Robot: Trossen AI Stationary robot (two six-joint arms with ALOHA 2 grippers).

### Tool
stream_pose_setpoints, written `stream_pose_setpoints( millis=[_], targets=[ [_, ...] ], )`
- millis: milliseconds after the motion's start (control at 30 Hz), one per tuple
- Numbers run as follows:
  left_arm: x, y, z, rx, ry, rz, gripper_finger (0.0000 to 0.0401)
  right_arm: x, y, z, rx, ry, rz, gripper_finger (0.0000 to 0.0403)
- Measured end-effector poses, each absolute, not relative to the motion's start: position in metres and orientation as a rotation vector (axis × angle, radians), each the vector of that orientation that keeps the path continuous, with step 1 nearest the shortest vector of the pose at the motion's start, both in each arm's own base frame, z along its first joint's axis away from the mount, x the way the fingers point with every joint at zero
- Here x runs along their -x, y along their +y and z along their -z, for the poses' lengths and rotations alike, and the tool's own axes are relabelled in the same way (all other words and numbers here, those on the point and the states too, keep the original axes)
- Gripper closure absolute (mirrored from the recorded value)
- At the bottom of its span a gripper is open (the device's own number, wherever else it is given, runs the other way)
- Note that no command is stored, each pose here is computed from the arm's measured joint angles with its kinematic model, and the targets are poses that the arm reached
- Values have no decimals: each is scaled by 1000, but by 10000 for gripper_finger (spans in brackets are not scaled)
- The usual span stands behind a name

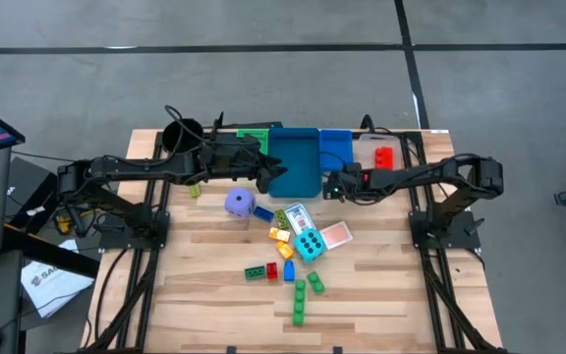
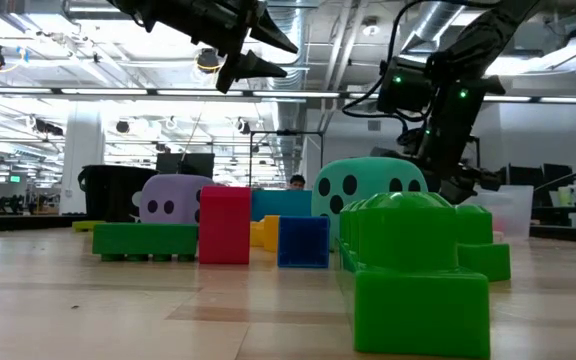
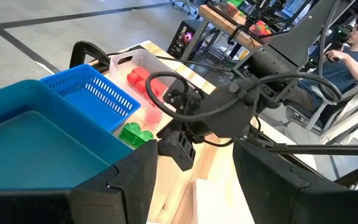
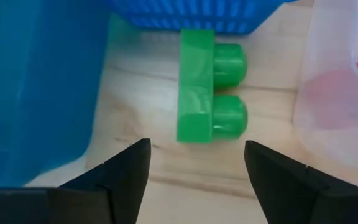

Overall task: Pick & Place Toys
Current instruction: Put the large green game piece into the transparent bin

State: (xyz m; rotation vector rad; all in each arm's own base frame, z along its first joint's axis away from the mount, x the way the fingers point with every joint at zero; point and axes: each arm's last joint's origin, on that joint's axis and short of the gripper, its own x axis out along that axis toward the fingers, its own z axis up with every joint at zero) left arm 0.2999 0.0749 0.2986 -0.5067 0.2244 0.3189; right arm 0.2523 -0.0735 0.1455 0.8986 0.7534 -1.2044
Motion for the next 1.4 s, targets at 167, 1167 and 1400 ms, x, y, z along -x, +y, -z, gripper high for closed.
stream_pose_setpoints(
  millis=[167, 1167, 1400],
  targets=[
    [-300, 75, -299, 506, 224, -319, 197, -250, -81, -146, -913, 739, 1230, 147],
    [-300, 75, -299, 505, 224, -322, 197, -252, -101, -137, -873, 776, 1188, 147],
    [-300, 75, -299, 506, 224, -321, 197, -260, -95, -116, -869, 829, 1208, 147]
  ],
)
